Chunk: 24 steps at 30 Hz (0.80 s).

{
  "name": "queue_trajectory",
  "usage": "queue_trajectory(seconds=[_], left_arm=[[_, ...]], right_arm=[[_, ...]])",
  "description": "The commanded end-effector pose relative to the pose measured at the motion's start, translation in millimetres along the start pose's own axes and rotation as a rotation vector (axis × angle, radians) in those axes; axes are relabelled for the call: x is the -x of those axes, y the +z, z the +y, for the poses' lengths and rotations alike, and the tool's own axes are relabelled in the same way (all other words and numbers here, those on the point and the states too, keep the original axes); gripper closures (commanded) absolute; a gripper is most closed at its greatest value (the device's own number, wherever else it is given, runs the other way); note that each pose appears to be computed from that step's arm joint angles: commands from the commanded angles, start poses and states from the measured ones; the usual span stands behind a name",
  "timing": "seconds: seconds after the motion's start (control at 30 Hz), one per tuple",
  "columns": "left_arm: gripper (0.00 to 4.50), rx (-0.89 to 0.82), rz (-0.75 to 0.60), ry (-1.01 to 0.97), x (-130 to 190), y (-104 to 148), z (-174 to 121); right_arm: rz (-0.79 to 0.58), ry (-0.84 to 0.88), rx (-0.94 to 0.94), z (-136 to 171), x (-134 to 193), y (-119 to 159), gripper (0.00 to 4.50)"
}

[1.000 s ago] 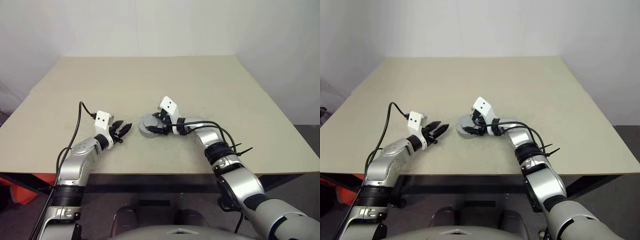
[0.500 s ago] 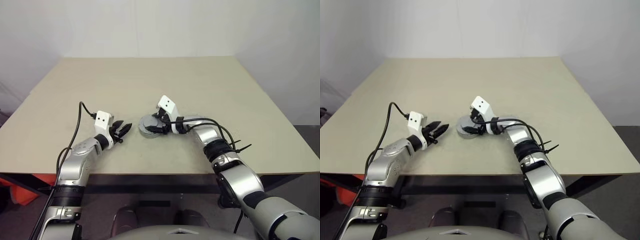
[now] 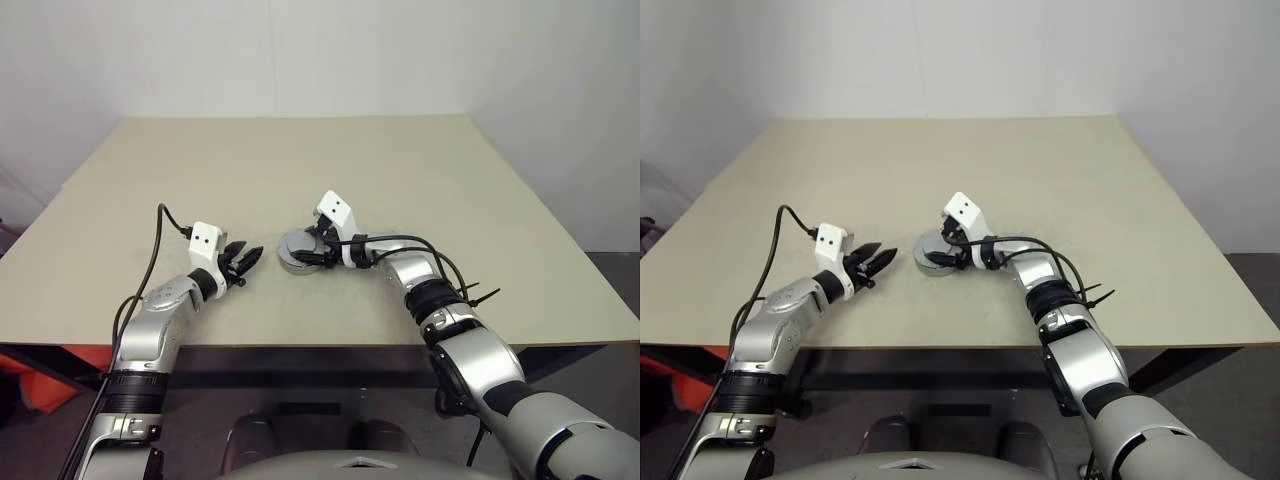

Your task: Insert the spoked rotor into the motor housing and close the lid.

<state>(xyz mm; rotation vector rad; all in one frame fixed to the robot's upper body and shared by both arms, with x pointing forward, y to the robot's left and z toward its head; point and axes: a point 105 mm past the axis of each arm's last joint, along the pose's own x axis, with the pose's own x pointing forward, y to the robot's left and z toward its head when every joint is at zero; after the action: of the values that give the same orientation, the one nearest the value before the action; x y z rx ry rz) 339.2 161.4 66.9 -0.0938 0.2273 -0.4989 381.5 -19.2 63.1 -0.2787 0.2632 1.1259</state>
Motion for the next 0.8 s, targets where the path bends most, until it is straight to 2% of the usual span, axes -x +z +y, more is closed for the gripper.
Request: queue_trajectory(seconds=[0.03, 0.4, 0.8], left_arm=[[2.13, -0.032, -0.054, -0.008, 1.0, 16.0, -1.6], [2.13, -0.03, -0.051, -0.005, 1.8, 14.1, -1.2], [2.13, -0.034, -0.047, -0.01, 1.2, 14.5, -1.4]], right_arm=[[0.102, -0.014, -0.011, 0.8, 3.0, -27.3, 1.39], [-0.053, 0.064, -0.042, 9.5, 5.4, 8.4, 1.39], [-0.071, 0.016, 0.004, 4.6, 5.4, 15.9, 1.39]])
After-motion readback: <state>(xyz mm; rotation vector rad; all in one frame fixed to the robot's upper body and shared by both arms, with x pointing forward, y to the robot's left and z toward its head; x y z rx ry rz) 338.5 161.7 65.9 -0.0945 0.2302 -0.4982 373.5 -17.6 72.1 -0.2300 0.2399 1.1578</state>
